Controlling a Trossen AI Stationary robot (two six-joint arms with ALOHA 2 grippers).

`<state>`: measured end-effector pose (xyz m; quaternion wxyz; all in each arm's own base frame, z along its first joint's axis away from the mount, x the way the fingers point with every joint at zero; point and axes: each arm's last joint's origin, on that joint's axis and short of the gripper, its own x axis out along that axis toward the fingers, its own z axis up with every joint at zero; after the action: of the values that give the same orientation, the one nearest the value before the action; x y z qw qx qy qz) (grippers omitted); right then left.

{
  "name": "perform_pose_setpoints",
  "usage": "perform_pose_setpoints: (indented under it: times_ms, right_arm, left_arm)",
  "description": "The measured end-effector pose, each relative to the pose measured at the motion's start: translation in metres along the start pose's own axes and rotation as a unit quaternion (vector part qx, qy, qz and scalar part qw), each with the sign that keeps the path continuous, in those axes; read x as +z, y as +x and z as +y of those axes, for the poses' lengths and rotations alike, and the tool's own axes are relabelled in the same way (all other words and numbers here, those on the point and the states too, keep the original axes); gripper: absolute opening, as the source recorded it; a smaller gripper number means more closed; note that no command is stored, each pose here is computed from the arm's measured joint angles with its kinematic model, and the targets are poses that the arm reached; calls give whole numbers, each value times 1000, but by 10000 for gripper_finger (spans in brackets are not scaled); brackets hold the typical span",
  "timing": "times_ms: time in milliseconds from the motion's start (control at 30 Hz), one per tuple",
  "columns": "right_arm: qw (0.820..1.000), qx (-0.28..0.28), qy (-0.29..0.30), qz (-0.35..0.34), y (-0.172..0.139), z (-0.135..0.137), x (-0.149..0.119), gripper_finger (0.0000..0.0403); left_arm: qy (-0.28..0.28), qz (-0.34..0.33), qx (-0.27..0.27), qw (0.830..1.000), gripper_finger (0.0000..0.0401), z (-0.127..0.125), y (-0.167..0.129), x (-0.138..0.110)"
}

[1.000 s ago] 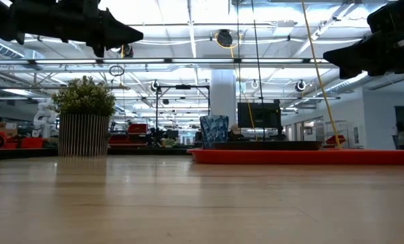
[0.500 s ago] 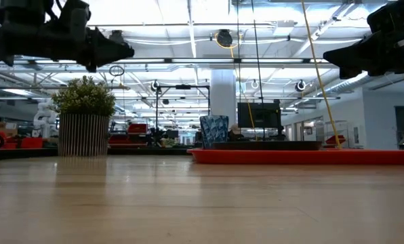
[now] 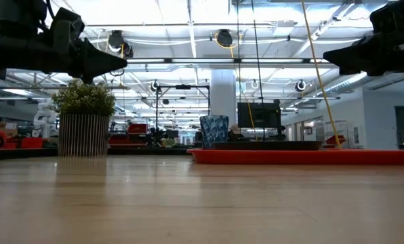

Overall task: Pick and place plate/cup/fork/spoon on tray
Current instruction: Return to Home Position

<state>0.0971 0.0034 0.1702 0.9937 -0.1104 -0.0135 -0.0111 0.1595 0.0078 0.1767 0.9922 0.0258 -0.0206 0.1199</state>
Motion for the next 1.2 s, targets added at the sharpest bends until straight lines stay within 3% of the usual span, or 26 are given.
perform_pose_setpoints:
  times_ms: [233,567,833,1200]
  right_arm:
    - [1000,0,1,-1,0,0,0,0]
    - [1000,0,2,-2,0,0,0,0]
    - [996,0,94,-3,0,0,1,0]
    - [995,0,97,-3,0,0,1,0]
  left_arm:
    - [-16,-1,0,1000,3,1,-9,-13]
    - [-12,0,0,1000,2,1,-9,-13]
    - [-4,4,0,1000,3,1,-9,-14]
    - [-3,-16,13,1000,2,5,-9,-10]
